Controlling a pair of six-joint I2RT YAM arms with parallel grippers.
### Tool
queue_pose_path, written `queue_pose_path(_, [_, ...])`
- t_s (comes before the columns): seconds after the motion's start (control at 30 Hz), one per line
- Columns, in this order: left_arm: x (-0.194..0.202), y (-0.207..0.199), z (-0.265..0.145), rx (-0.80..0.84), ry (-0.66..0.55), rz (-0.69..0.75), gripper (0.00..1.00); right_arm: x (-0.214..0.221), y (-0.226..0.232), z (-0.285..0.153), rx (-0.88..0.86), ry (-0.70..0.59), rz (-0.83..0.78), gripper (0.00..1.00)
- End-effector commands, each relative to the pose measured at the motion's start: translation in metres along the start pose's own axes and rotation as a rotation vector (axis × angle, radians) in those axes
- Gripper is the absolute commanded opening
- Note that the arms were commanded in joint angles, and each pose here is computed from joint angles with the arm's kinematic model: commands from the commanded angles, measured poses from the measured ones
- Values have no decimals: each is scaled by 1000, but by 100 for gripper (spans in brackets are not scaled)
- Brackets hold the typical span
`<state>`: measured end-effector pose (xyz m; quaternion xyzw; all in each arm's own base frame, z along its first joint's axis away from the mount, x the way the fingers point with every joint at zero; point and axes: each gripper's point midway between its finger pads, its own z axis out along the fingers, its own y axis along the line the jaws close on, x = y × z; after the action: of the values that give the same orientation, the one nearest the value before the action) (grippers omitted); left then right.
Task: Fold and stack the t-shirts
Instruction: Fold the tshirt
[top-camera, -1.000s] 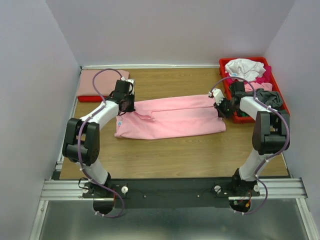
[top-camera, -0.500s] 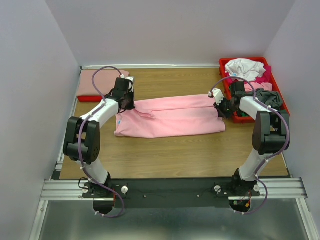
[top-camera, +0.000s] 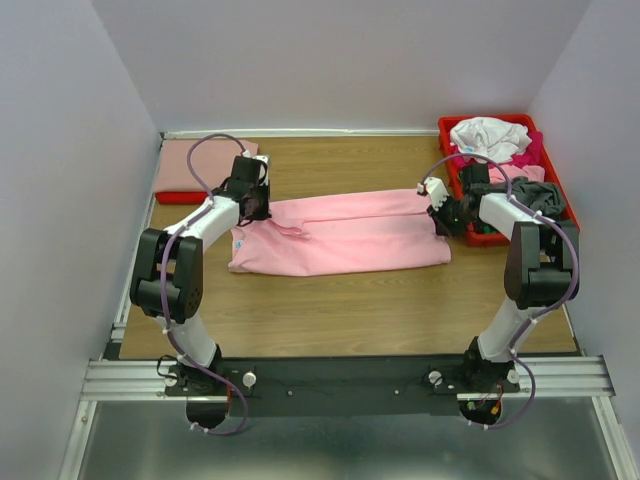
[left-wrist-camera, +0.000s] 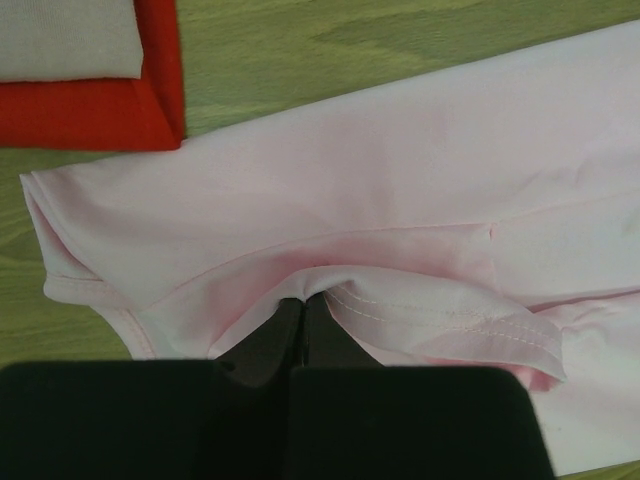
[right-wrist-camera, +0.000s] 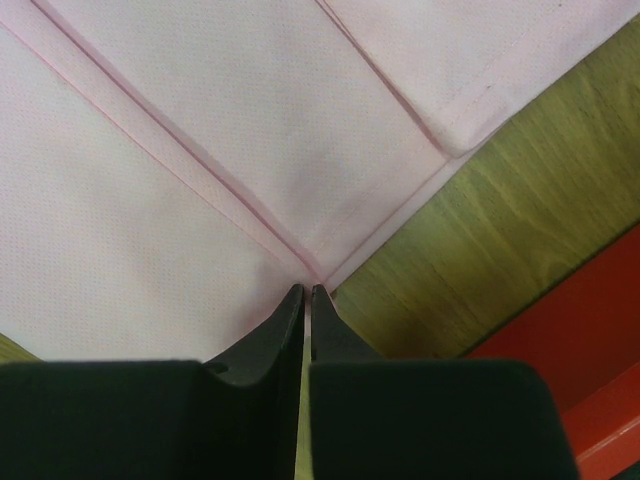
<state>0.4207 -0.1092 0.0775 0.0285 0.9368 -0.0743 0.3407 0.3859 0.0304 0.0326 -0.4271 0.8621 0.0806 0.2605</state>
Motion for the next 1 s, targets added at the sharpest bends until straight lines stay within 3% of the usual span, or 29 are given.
queue_pose_path(0.0, [-12, 8, 4, -31, -25, 6, 0, -1, -5, 6, 12, 9, 4, 13])
queue_pose_path(0.27, [-7, 8, 10, -33, -11, 6, 0, -1, -4, 6, 12, 9, 8, 22])
queue_pose_path(0.3, [-8, 9, 10, -34, -11, 5, 0, -2, -5, 5, 14, 5, 4, 30])
queue_pose_path(0.4, [-12, 8, 9, -33, -16, 5, 0, -15, -5, -6, 24, -37, 7, 34])
queue_pose_path(0.6, [-53, 1, -24, -13, -135, 5, 0, -51, -5, -40, 52, -156, -13, 57])
queue_pose_path(0.87, [-80, 0, -50, -13, -195, -1, 0, -66, 9, -44, 13, -186, -25, 62])
queue_pose_path(0.9, [-79, 3, -49, -32, -191, -39, 63, -67, 10, -45, 13, -189, -26, 62])
queue_pose_path(0.97, [-76, 5, -48, -34, -182, -42, 64, -70, 12, -46, 8, -192, -32, 62])
